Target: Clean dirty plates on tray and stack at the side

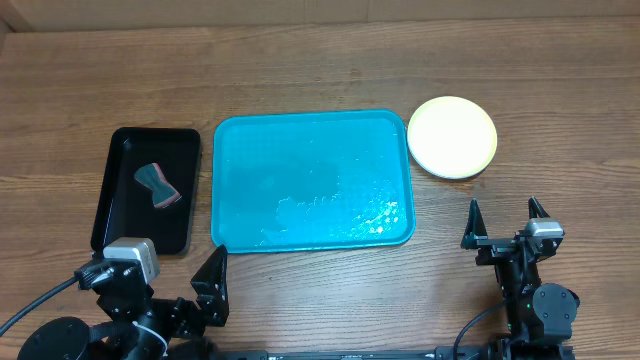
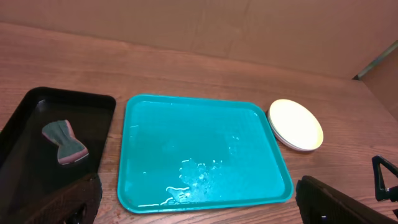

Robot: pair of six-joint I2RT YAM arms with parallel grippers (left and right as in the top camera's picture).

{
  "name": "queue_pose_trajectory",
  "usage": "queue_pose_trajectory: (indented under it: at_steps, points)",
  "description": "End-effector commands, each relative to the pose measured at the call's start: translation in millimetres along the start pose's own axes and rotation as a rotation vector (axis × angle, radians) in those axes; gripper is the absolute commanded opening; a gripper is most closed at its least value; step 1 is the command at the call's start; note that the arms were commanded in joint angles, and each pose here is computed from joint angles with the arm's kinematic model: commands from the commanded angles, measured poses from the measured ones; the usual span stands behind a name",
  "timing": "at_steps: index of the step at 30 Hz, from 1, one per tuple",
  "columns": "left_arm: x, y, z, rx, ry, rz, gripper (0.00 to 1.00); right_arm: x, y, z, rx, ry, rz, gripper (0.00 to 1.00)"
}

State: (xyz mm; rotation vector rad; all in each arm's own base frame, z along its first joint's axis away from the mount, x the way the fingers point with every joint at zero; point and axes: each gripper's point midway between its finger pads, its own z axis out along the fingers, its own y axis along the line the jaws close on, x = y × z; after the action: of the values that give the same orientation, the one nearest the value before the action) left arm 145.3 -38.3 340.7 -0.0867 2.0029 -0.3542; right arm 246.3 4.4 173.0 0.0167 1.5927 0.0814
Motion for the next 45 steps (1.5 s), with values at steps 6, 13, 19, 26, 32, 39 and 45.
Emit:
queue_pose_trajectory:
  at_steps: [6, 13, 19, 26, 32, 39, 45]
  points:
    - [0.4, -0.2, -1.0, -0.001, -0.005, 0.015, 1.0, 2.1, -2.4, 0.1, 0.012, -0.003, -0.018, 1.0]
    - [0.4, -0.2, -1.0, -0.001, -0.005, 0.015, 1.0, 2.1, -2.4, 0.1, 0.012, -0.003, -0.018, 1.0]
    - [0.4, -0.2, -1.0, -0.001, -0.005, 0.014, 1.0, 2.2, -2.5, 0.1, 0.012, -0.002, -0.018, 1.0]
    - [1.5, 0.5, -1.0, -0.005, 0.0, 0.013, 1.0, 2.1, -2.4, 0.1, 0.012, -0.003, -0.018, 1.0]
    - [13.5, -0.2, -1.6, 0.001, 0.045, -0.003, 1.0, 2.1, -2.4, 0.1, 0.012, -0.003, -0.018, 1.0]
    - [31.4, -3.5, 11.9, 0.075, 0.075, 0.143, 1.0, 2.1, -2.4, 0.1, 0.012, -0.003, -0.018, 1.0]
    - [48.1, -0.7, 46.0, 0.158, -0.048, 0.255, 1.0, 2.1, -2.4, 0.1, 0.012, -0.003, -0.018, 1.0]
